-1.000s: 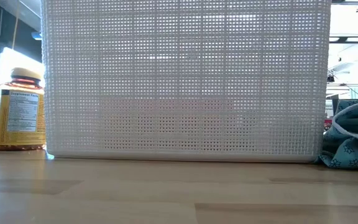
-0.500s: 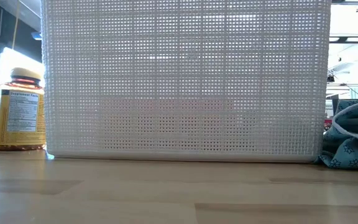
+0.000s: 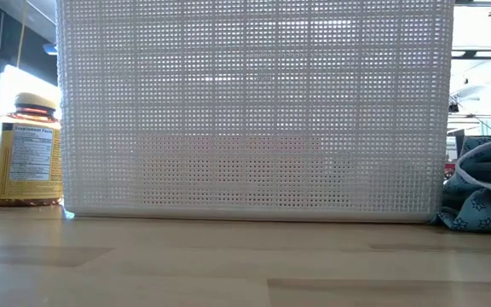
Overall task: Pick & place medical supplies in basket/bin
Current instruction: Put the yellow pill bottle into the white container
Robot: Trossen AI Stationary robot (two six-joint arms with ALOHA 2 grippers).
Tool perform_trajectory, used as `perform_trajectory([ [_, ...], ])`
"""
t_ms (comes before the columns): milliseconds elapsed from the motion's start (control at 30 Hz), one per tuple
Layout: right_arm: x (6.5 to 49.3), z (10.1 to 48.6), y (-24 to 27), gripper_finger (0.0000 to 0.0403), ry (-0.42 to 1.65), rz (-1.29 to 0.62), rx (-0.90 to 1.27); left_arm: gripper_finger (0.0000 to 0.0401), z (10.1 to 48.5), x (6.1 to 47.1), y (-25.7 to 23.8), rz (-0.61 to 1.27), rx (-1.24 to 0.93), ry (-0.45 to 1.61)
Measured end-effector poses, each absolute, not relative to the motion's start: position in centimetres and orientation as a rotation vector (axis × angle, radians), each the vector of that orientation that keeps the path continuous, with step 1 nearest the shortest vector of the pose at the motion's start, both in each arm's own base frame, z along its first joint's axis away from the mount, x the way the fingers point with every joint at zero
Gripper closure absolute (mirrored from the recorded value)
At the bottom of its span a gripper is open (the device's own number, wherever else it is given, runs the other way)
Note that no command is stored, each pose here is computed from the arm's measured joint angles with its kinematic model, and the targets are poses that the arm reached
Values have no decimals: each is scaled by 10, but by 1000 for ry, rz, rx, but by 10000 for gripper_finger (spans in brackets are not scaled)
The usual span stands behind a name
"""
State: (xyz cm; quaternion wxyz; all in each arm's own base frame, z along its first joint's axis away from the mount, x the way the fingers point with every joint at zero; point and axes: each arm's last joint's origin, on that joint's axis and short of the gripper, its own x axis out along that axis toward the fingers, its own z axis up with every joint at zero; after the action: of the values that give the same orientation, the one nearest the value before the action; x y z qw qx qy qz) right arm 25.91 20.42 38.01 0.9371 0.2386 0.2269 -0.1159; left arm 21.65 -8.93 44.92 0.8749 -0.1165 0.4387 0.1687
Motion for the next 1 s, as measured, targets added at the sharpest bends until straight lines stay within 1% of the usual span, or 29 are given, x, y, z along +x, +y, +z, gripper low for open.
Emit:
perform_trajectory([
  [167,269,380,191,274,450,-283,501,206,430,167,-64,417,-303,935],
  [333,282,380,172,274,435,-347,514,206,414,127,-47,447,-482,934],
  [467,294,380,154,274,468,-349,561,206,394,112,-41,473,-514,969],
  [533,301,381,146,274,491,-301,608,206,385,108,-39,480,-490,988],
  [633,310,383,135,274,522,-210,620,206,373,108,-37,495,-437,1015],
  [700,316,385,124,274,518,-192,625,203,368,110,-33,508,-426,1045],
  [800,326,388,105,274,483,-201,662,180,359,109,-28,480,-462,1128],
  [1000,337,392,76,274,455,-181,729,97,343,99,-14,489,-437,1171],
])
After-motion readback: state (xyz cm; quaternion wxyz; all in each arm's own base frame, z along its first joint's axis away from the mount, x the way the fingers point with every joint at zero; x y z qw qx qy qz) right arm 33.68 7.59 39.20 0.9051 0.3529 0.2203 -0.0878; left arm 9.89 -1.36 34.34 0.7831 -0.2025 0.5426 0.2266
